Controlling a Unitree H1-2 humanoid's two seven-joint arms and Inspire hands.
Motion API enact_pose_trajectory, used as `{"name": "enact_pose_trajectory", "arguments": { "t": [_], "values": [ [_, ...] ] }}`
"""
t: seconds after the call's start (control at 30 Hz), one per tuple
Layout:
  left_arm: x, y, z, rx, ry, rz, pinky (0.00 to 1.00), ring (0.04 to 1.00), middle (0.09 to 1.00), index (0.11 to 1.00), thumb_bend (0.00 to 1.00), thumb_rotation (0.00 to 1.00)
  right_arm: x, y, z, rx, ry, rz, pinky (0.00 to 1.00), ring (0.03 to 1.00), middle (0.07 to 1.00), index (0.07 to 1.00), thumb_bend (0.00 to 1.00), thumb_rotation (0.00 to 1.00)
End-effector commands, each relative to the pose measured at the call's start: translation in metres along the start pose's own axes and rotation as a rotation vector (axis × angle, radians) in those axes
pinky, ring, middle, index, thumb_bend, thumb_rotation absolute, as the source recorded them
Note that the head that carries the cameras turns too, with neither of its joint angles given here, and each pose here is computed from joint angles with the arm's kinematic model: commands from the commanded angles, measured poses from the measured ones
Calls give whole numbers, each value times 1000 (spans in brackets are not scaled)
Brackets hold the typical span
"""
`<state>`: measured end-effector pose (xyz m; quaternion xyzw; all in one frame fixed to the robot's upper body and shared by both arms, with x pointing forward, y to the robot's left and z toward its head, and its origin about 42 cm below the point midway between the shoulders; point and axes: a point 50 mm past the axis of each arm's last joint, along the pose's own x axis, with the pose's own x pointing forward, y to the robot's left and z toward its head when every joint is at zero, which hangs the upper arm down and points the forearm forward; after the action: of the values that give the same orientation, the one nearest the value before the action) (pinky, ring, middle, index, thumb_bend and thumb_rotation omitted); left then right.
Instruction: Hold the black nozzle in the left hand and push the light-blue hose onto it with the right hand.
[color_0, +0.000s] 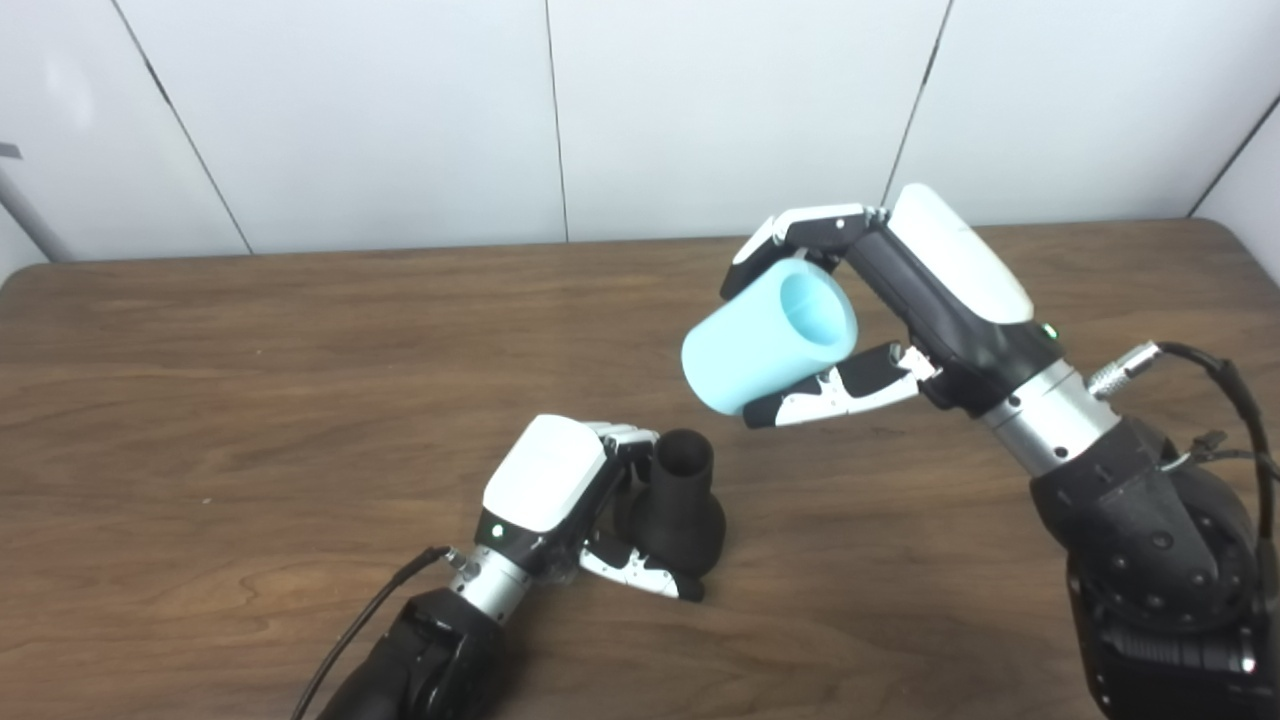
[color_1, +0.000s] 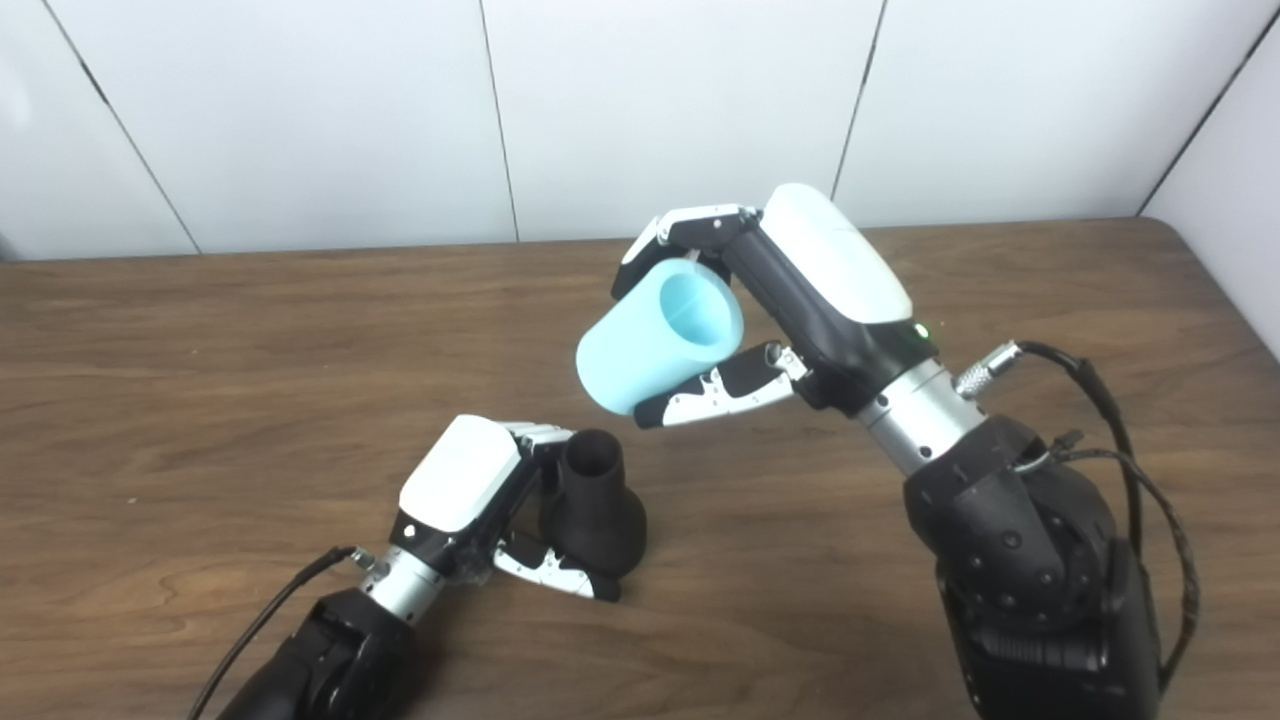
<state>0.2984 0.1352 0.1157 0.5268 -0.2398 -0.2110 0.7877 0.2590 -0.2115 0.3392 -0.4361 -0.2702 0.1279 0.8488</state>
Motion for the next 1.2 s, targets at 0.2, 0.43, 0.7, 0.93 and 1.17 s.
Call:
{"name": "enact_pose_trajectory", "arguments": {
  "t": [0.2, 0.43, 0.7, 0.93, 1.17],
  "values": [
    [-51, -55, -14, -21, 152, -306, 410, 506, 513, 467, 477, 0, 0, -1, 6, -34, -28, -9, 326, 390, 511, 514, 496, 0],
    [-51, -54, -15, -17, 142, -295, 402, 498, 503, 470, 478, 0, 1, 10, 3, -26, -4, 26, 306, 382, 504, 534, 492, 0],
    [-51, -53, -13, -18, 148, -305, 419, 512, 517, 462, 477, 0, 0, 21, -3, -20, 16, 52, 316, 376, 497, 532, 493, 0],
    [-52, -54, -13, -14, 140, -300, 400, 497, 510, 468, 478, 0, 1, 27, -9, -11, 37, 58, 330, 378, 499, 530, 494, 0],
    [-49, -53, -12, -24, 138, -306, 420, 503, 511, 466, 477, 0, 1, 31, -13, -2, 48, 75, 345, 372, 492, 533, 494, 0]
  ]
}}
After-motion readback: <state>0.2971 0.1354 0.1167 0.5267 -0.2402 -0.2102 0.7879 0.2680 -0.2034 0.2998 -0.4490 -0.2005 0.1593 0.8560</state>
